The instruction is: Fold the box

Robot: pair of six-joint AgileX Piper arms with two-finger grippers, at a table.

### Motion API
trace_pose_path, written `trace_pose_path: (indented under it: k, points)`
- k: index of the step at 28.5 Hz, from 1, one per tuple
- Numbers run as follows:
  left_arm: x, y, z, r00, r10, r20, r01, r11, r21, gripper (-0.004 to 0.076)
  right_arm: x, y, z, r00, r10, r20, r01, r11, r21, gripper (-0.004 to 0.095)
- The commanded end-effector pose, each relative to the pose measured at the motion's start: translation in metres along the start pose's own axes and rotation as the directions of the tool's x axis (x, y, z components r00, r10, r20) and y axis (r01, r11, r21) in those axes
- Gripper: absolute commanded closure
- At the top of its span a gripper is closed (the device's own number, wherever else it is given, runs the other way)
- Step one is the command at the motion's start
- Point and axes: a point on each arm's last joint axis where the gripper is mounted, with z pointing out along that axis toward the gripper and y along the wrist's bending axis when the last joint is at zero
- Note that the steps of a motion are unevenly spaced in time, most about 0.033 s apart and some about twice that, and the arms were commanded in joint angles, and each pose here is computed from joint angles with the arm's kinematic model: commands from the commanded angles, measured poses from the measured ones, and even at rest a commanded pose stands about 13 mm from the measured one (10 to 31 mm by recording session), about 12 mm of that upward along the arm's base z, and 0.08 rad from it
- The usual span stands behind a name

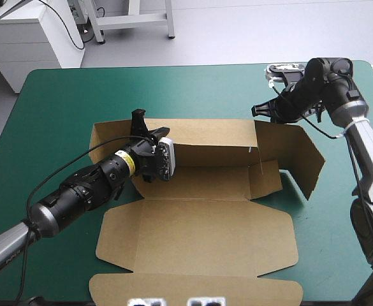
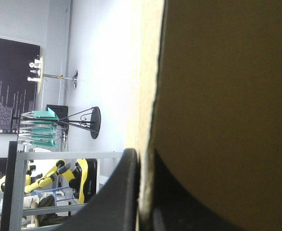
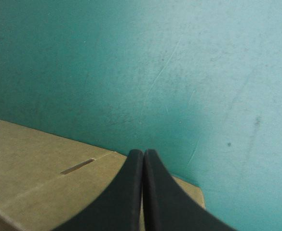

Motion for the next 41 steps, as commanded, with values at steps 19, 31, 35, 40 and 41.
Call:
trace_pose_path:
  k: [19,31,35,40,41]
  points:
    - [0.004,0.009,-0.005,0.996,-0.070,-0.056,0.069,0.997,-0.017,0.0732,0.047,0.017,-0.058,0.990,-0.128,0.063,0.134,0.985,-0.107,0.0928]
    - [0.022,0.033,-0.008,0.965,-0.249,-0.088,0.239,0.965,-0.112,0.0732,0.059,0.009,-0.046,0.993,-0.115,-0.003,0.115,0.992,-0.052,0.0928]
    - [0.021,0.033,-0.008,0.966,-0.248,-0.079,0.239,0.965,-0.113,0.0732,0.058,0.022,-0.048,0.992,-0.120,0.024,0.122,0.977,-0.176,0.0928]
    - [0.021,0.033,-0.008,0.967,-0.244,-0.079,0.234,0.966,-0.113,0.0732,0.058,0.038,-0.049,0.988,-0.149,0.043,0.155,0.951,-0.267,0.0928]
    - [0.021,0.033,-0.008,0.967,-0.243,-0.077,0.234,0.966,-0.113,0.0732,0.059,0.040,-0.049,0.986,-0.159,0.046,0.165,0.948,-0.273,0.0928]
